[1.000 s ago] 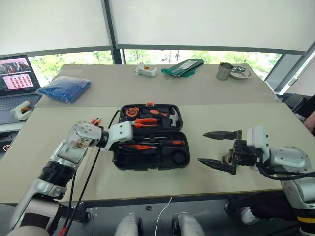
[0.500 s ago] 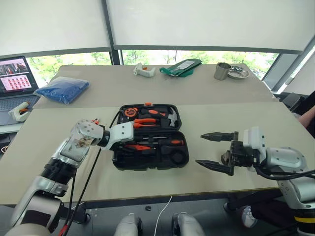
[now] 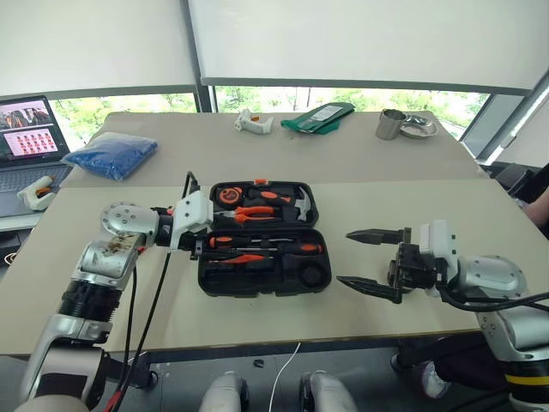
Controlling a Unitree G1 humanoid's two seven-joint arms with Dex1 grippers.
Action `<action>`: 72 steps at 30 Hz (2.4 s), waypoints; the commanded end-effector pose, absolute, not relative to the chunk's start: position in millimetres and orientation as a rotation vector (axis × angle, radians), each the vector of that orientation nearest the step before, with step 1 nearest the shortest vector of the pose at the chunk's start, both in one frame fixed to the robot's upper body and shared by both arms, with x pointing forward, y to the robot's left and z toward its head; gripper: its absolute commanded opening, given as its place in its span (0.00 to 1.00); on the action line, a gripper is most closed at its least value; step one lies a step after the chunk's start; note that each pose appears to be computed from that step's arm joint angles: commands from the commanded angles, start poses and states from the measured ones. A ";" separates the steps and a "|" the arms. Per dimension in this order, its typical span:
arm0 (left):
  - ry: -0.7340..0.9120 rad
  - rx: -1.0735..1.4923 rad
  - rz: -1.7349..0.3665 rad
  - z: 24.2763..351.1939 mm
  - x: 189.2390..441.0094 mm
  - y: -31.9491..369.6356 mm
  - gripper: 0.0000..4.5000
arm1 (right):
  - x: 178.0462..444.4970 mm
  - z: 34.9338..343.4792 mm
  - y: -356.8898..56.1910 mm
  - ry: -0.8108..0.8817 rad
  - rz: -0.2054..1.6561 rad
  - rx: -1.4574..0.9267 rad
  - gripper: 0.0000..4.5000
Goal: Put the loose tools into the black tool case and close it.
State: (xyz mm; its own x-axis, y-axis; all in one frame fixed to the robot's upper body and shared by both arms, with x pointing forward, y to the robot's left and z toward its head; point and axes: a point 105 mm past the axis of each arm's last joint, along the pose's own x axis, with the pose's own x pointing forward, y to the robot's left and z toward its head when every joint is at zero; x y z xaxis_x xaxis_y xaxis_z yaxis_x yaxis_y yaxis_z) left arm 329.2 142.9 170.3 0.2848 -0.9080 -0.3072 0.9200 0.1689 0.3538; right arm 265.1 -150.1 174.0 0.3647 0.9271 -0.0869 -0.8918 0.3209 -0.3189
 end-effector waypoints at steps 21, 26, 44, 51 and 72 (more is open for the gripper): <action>0.199 0.569 -1.245 100.6 336.4 146.9 0.00 | 263.4 174.2 -151.0 -0.162 1.171 -0.344 1.00; 0.104 0.314 -1.184 128.4 332.0 153.0 0.06 | 263.5 173.9 -151.1 -0.168 1.165 -0.330 1.00; 0.090 0.117 -0.097 121.4 190.7 395.3 0.99 | 244.2 174.9 -151.8 -0.308 1.164 -0.125 1.00; 0.188 0.075 -0.052 107.6 202.2 394.9 0.99 | 246.9 180.4 -137.3 -0.373 1.190 -0.120 1.00; 0.433 0.172 -0.271 104.0 375.2 325.4 0.99 | 255.1 200.0 -130.8 -0.437 1.133 -0.084 1.00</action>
